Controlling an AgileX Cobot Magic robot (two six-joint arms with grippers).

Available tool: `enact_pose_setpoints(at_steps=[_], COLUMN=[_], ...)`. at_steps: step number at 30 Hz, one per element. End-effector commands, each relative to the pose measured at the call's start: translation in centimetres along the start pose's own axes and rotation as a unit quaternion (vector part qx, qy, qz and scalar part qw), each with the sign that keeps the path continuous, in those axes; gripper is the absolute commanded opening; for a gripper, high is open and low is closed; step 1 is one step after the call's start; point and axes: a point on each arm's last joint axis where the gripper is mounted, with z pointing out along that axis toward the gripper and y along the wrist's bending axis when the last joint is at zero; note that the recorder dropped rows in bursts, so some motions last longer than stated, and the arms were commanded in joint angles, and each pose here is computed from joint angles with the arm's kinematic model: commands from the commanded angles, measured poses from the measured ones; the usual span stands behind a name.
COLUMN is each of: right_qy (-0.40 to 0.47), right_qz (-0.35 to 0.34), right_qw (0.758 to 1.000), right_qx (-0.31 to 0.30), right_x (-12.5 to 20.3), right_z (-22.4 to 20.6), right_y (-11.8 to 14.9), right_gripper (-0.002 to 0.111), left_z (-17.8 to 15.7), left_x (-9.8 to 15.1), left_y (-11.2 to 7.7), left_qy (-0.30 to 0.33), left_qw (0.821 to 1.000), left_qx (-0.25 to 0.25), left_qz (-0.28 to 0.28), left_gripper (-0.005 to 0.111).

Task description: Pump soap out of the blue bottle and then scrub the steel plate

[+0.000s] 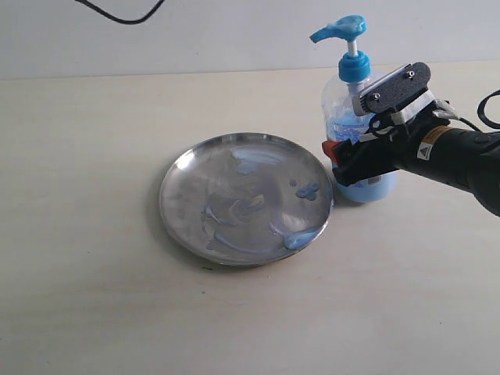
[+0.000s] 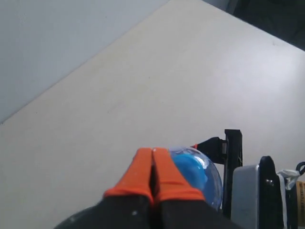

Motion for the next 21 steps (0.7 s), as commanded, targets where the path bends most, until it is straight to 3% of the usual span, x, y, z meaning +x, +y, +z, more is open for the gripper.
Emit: enact_pose_setpoints(at_steps=[1, 21], right_qy=[-0.079, -0.080], right_qz=[-0.003, 0.062], right_qw=[0.997, 0.994], right_qx=[0.010, 0.044], right_x=[-2.1, -2.1], right_z=[-0.1, -0.3], right_y=[-0.3, -1.0], right_gripper=[0.000, 0.000], left_z=[-1.3, -3.2], left_x=[-0.8, -1.0], left_y=[0.0, 2.3], left_qy=[-0.022, -0.022], left_qw=[1.000, 0.999], left_qx=[-0.010, -0.028], left_qz=[0.010, -0.033], left_gripper=[0.000, 0.000])
